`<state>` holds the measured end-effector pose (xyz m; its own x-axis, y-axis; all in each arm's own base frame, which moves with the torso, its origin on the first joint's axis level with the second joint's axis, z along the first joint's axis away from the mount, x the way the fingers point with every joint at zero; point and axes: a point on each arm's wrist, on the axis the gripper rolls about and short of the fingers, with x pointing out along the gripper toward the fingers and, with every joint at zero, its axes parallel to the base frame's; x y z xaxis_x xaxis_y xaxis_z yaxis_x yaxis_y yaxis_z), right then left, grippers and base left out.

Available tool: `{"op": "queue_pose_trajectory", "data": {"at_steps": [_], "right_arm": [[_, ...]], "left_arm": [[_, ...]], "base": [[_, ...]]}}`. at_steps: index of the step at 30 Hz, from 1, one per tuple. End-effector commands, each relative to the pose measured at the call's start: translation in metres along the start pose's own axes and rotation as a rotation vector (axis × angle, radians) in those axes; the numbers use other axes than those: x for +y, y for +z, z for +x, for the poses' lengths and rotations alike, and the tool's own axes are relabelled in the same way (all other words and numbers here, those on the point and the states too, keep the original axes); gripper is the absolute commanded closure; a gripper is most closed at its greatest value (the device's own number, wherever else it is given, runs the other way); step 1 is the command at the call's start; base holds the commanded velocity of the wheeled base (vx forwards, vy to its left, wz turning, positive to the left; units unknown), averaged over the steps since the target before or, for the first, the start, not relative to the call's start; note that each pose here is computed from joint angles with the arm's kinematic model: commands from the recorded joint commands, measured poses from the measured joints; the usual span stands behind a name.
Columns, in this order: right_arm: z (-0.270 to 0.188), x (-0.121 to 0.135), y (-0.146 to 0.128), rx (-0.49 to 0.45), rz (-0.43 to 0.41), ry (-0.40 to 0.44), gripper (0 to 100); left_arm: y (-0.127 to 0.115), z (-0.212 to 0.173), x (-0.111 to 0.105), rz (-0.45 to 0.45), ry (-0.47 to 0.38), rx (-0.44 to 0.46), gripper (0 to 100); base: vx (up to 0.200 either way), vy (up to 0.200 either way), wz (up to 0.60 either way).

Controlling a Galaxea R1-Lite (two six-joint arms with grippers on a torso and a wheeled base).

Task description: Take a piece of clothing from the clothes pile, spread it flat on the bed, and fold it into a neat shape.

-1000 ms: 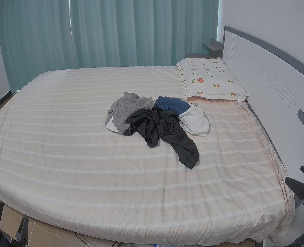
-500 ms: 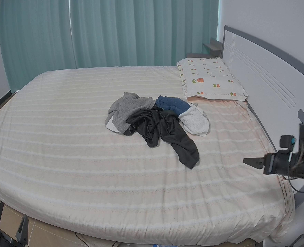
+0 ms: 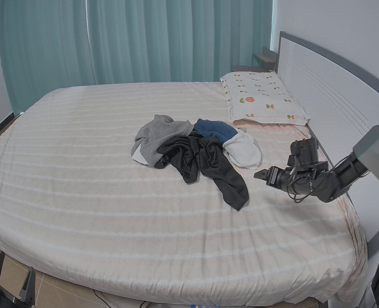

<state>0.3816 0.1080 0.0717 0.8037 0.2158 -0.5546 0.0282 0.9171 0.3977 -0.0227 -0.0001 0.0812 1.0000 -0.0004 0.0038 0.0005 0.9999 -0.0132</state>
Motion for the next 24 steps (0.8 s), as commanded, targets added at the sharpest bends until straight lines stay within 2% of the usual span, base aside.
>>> {"op": "queue_pose_trajectory", "data": {"at_steps": [1, 6, 12, 17, 23, 24], "right_arm": [[0.075, -0.003, -0.038, 0.061, 0.037, -0.054, 0], [0.098, -0.002, -0.043, 0.051, 0.064, -0.049, 0], [0.108, 0.019, -0.049, 0.053, 0.14, -0.035, 0], [0.118, 0.037, -0.059, 0.069, 0.133, -0.019, 0], [0.139, 0.037, -0.063, 0.024, 0.134, -0.075, 0], [0.139, 0.037, -0.063, 0.023, 0.137, -0.074, 100]], "left_arm": [[-0.005, 0.0, 0.0, -0.001, 0.0, -0.002, 0], [-0.005, 0.0, 0.0, -0.001, 0.0, -0.002, 0], [-0.005, 0.0, 0.0, -0.001, 0.0, -0.002, 0], [-0.005, 0.0, 0.0, -0.001, 0.0, -0.002, 0], [-0.005, 0.0, 0.0, -0.001, 0.0, -0.002, 0], [-0.005, 0.0, 0.0, -0.001, 0.0, -0.002, 0]], "base": [[0.0, 0.0, 0.0], [0.0, 0.0, 0.0], [0.0, 0.0, 0.0], [0.0, 0.0, 0.0], [0.0, 0.0, 0.0], [0.0, 0.0, 0.0]]}}
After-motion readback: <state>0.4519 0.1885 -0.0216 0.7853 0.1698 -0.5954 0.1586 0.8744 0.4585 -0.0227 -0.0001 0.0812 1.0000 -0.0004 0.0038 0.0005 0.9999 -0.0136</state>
